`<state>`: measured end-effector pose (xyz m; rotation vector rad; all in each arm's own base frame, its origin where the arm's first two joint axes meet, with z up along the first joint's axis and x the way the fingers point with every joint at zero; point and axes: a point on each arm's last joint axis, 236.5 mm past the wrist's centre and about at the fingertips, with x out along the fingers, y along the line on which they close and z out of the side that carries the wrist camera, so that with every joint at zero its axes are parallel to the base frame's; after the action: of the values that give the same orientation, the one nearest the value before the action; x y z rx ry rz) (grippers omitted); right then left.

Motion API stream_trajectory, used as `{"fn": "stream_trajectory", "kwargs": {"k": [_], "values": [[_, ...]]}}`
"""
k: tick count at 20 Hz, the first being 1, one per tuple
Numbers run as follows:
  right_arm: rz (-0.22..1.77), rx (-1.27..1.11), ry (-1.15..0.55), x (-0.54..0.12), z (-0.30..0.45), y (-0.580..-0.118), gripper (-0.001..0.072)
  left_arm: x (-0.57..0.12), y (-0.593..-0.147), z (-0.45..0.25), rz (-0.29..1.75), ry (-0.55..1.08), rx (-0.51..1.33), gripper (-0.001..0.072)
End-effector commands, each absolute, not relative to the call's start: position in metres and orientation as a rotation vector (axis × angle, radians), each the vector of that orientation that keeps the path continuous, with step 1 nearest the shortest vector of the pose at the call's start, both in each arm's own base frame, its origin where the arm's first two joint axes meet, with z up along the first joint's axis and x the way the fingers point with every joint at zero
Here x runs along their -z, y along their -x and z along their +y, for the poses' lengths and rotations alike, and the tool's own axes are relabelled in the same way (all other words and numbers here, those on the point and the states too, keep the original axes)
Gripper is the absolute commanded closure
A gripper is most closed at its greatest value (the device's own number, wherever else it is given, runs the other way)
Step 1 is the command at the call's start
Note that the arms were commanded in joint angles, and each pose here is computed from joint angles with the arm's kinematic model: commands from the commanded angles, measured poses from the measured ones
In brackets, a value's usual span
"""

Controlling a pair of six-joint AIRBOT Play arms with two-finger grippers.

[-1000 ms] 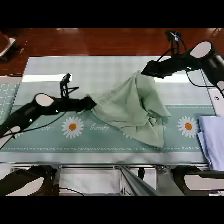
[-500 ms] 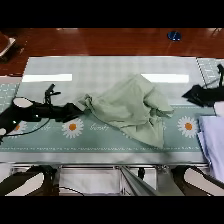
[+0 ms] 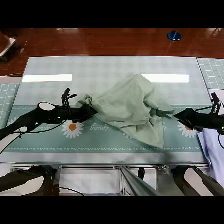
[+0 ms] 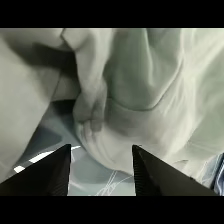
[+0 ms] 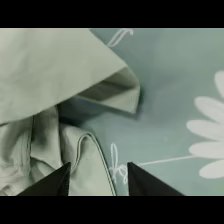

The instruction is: Fold the shirts.

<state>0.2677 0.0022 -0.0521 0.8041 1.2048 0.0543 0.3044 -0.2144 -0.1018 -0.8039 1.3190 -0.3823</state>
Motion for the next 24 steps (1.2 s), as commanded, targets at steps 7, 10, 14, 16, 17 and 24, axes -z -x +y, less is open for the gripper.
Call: {"fn": "stream_trajectory", "kwargs": {"k": [7, 10, 14, 16, 17, 24], "values": [[1.37, -0.066, -0.659, 0.072, 0.02, -0.237, 0.0298, 0.092, -0.323, -0.223, 1.29, 0.79, 0.409, 0.0688], [1.462, -0.072, -0.649, 0.076, 0.023, -0.216, 0.0298, 0.065, -0.348, -0.23, 1.214, 0.76, 0.474, 0.0691], [1.594, -0.071, -0.7, 0.091, 0.038, -0.178, 0.0298, 0.031, -0.371, -0.239, 1.147, 0.753, 0.539, 0.069], [1.594, -0.063, -0.721, 0.098, 0.041, -0.175, 0.0298, 0.023, -0.376, -0.241, 1.131, 0.75, 0.553, 0.069], [1.6, -0.065, -0.727, 0.099, 0.042, -0.175, 0.0298, 0.022, -0.377, -0.241, 1.129, 0.75, 0.553, 0.069], [1.608, -0.214, -0.732, 0.116, 0.098, -0.199, 0.0315, 0.022, -0.377, -0.241, 1.129, 0.75, 0.554, 0.069]]}}
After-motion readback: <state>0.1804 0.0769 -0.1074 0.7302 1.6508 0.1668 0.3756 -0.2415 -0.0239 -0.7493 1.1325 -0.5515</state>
